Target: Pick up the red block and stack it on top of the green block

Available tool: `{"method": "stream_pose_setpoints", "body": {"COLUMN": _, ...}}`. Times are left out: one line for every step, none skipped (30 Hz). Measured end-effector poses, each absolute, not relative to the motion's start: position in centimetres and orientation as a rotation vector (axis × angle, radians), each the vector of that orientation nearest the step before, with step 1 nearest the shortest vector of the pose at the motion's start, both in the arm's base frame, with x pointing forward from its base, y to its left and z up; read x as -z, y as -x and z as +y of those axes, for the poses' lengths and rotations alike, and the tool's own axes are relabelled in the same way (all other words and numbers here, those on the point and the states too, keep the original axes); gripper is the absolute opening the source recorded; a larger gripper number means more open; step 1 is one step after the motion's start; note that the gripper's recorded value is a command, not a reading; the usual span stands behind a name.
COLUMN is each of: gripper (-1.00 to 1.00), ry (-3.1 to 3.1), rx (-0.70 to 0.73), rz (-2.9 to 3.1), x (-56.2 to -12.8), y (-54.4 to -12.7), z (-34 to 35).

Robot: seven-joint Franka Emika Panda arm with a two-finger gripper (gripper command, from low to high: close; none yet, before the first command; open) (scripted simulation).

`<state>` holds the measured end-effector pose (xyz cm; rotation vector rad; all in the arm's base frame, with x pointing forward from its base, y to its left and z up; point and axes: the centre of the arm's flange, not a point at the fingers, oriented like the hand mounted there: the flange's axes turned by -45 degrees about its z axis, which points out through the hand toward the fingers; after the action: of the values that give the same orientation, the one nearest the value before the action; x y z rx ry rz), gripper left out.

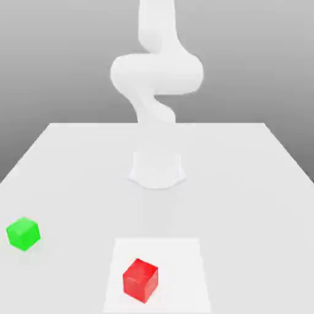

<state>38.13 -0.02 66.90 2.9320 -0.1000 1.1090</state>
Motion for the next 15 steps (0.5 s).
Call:
{"method": "stream_pose_setpoints", "body": {"gripper": 0.00, "ry": -2.945, "rx": -1.059, "rz": -0.134, "x": -65.0, "y": -39.5, "z": -0.1}}
{"method": "stream_pose_setpoints", "body": {"gripper": 0.00, "ry": -2.956, "rx": -1.011, "rz": -0.166, "x": -63.1, "y": -40.7, "z": -0.2}}
{"method": "stream_pose_setpoints", "body": {"gripper": 0.00, "ry": -2.966, "rx": -0.963, "rz": -0.198, "x": -61.3, "y": -41.8, "z": -0.3}}
{"method": "stream_pose_setpoints", "body": {"gripper": 0.00, "ry": -2.976, "rx": -0.916, "rz": -0.229, "x": -59.4, "y": -42.9, "z": -0.5}}
{"method": "stream_pose_setpoints", "body": {"gripper": 0.00, "ry": -2.985, "rx": -0.870, "rz": -0.260, "x": -57.5, "y": -43.8, "z": -0.6}}
{"method": "stream_pose_setpoints", "body": {"gripper": 0.00, "ry": -2.993, "rx": -0.824, "rz": -0.291, "x": -55.5, "y": -44.6, "z": -0.8}}
{"method": "stream_pose_setpoints", "body": {"gripper": 0.00, "ry": -3.000, "rx": -0.777, "rz": -0.321, "x": -53.5, "y": -45.3, "z": -1.0}}
{"method": "stream_pose_setpoints", "body": {"gripper": 0.00, "ry": -3.007, "rx": -0.731, "rz": -0.352, "x": -51.5, "y": -46.0, "z": -1.2}}
{"method": "stream_pose_setpoints", "body": {"gripper": 0.00, "ry": -3.013, "rx": -0.685, "rz": -0.382, "x": -49.5, "y": -46.6, "z": -1.4}}
{"method": "stream_pose_setpoints", "body": {"gripper": 0.00, "ry": -3.018, "rx": -0.639, "rz": -0.413, "x": -47.5, "y": -47.0, "z": -1.7}}
{"method": "stream_pose_setpoints", "body": {"gripper": 0.00, "ry": -3.023, "rx": -0.592, "rz": -0.443, "x": -45.5, "y": -47.4, "z": -1.9}}
{"method": "stream_pose_setpoints", "body": {"gripper": 0.00, "ry": -3.027, "rx": -0.546, "rz": -0.473, "x": -43.5, "y": -47.7, "z": -2.1}}
{"method": "stream_pose_setpoints", "body": {"gripper": 0.00, "ry": -3.031, "rx": -0.499, "rz": -0.504, "x": -41.4, "y": -47.9, "z": -2.3}}
{"method": "stream_pose_setpoints", "body": {"gripper": 0.00, "ry": -3.034, "rx": -0.453, "rz": -0.534, "x": -39.4, "y": -48.0, "z": -2.5}}
{"method": "stream_pose_setpoints", "body": {"gripper": 0.00, "ry": -3.036, "rx": -0.406, "rz": -0.564, "x": -37.4, "y": -48.0, "z": -2.6}}
